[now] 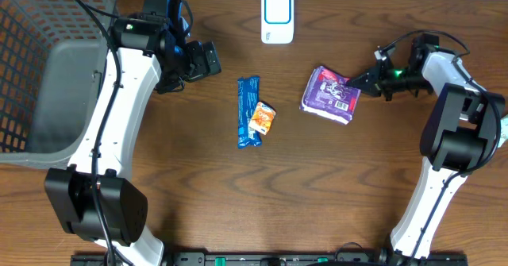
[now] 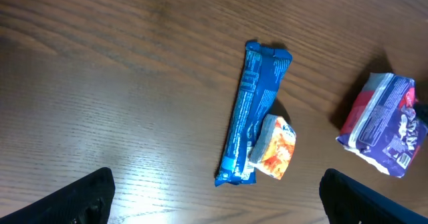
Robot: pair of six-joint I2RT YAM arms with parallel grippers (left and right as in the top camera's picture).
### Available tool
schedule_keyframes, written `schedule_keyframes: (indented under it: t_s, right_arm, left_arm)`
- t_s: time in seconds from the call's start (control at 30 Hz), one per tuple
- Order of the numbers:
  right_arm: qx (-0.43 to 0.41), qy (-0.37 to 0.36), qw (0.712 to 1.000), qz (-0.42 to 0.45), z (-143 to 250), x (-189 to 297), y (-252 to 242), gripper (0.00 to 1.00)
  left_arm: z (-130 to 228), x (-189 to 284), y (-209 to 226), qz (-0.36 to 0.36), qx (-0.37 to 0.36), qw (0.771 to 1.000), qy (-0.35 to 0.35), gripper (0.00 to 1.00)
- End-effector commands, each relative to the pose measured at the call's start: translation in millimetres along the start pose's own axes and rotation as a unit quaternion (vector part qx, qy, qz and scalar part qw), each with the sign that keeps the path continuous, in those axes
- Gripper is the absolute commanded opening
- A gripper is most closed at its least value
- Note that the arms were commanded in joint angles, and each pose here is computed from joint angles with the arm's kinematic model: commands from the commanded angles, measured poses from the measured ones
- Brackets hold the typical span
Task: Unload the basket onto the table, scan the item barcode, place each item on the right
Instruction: 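Reach the right gripper to the purple pack and grasp it, then lift the purple pack and hold it in front of the scanner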
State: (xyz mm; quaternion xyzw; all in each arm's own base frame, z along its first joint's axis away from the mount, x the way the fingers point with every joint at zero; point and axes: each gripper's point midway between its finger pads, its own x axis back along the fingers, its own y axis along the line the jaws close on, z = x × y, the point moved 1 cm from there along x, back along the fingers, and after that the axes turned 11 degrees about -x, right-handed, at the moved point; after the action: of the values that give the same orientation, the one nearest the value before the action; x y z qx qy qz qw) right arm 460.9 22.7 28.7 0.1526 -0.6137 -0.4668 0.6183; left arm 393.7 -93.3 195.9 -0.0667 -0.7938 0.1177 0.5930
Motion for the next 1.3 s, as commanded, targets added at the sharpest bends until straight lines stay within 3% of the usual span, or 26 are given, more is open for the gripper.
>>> schedule_keyframes:
  t_s: [0.0,0.1,0.2,0.47,0.67,0.8,0.97,1.03,1.1,1.17,1.27]
  right_arm:
    - [0.017,-0.035,0.999,0.022,-17.0,19.4,13.5,0.01]
    - [0.034,-0.078,0.993,0.078,-24.9,45.8,28.5,0.01]
    - [0.045,-0.154,0.967,0.195,-31.6,83.5,35.6,0.01]
    - [0.092,-0.359,0.81,0.455,-10.4,162.9,88.5,0.01]
    - [0.142,-0.442,0.663,0.587,9.2,156.2,123.5,0.01]
    - [0.182,-0.447,0.597,0.641,12.6,120.2,123.3,0.01]
    - [0.227,-0.428,0.535,0.692,12.7,69.9,111.4,0.01]
    - [0.249,-0.417,0.523,0.7,17.4,48.7,110.6,0.01]
    - [0.27,-0.409,0.524,0.696,25.2,27.8,114.1,0.09]
    - [0.291,-0.402,0.54,0.68,35.1,5.4,120.3,0.22]
    - [0.316,-0.38,0.59,0.638,52.0,-28.1,132.0,0.52]
  left_arm:
    - [-1.7,0.6,3.2,-0.007,-0.003,1.0,-0.002,0.98]
    - [-1.8,0.6,3.2,-0.007,-0.003,1.0,-0.003,0.98]
    - [-1.7,0.6,3.2,-0.007,-0.003,1.0,-0.002,0.98]
    - [-1.8,0.6,3.2,-0.007,-0.003,1.0,-0.003,0.98]
    - [-1.8,0.6,3.2,-0.007,-0.003,1.0,-0.003,0.98]
    - [-1.8,0.6,3.2,-0.007,-0.003,1.0,-0.003,0.98]
    - [-1.8,0.6,3.2,-0.007,-0.003,1.0,-0.003,0.98]
    - [-1.8,0.6,3.2,-0.007,-0.003,1.0,-0.003,0.98]
    - [-1.7,0.6,3.2,-0.007,-0.003,1.0,-0.002,0.98]
    - [-1.7,0.6,3.2,-0.007,-0.003,1.0,-0.002,0.98]
    - [-1.8,0.6,3.2,-0.007,-0.003,1.0,-0.003,0.98]
